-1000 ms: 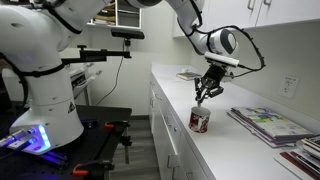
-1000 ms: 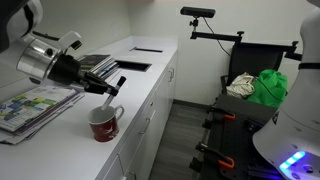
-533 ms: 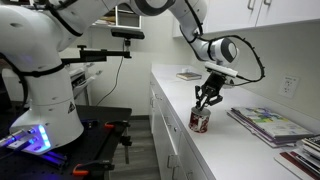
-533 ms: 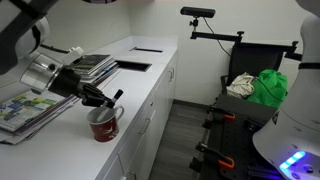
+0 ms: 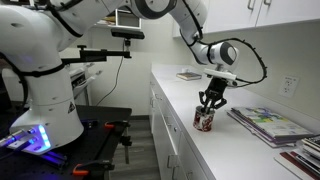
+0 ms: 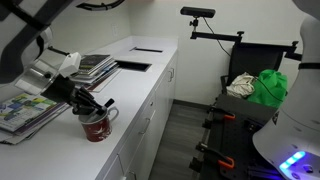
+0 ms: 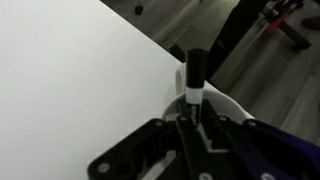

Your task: Put the marker into the mug.

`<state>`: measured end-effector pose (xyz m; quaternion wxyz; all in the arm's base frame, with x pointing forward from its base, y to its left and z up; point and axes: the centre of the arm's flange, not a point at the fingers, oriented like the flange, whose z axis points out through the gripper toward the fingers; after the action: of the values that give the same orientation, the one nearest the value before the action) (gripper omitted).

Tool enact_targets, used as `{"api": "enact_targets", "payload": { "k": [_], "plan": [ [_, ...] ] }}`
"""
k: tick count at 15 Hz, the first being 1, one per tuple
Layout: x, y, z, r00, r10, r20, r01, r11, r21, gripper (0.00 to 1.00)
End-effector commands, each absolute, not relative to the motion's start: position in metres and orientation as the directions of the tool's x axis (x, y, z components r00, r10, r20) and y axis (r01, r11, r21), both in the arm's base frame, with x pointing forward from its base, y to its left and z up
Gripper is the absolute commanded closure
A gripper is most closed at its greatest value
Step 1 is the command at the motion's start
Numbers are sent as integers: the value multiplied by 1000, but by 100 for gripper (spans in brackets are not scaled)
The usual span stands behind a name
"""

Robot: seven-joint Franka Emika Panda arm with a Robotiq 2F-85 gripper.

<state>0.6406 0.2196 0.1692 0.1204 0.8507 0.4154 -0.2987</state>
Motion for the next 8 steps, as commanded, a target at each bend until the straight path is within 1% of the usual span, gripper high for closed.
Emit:
{"api": "enact_targets", "payload": {
  "k": [1, 4, 6, 7, 8],
  "plan": [
    [645, 221, 170, 530, 610, -589, 779, -625, 54, 95],
    [648, 224, 175, 522, 626, -579, 806, -584, 95, 95],
    [648, 227, 177, 472, 653, -592, 843, -531, 87, 95],
    [648, 228, 177, 440, 663, -605, 863, -499, 80, 83],
    [646, 229, 179, 421, 669, -612, 875, -478, 79, 57]
  ]
}}
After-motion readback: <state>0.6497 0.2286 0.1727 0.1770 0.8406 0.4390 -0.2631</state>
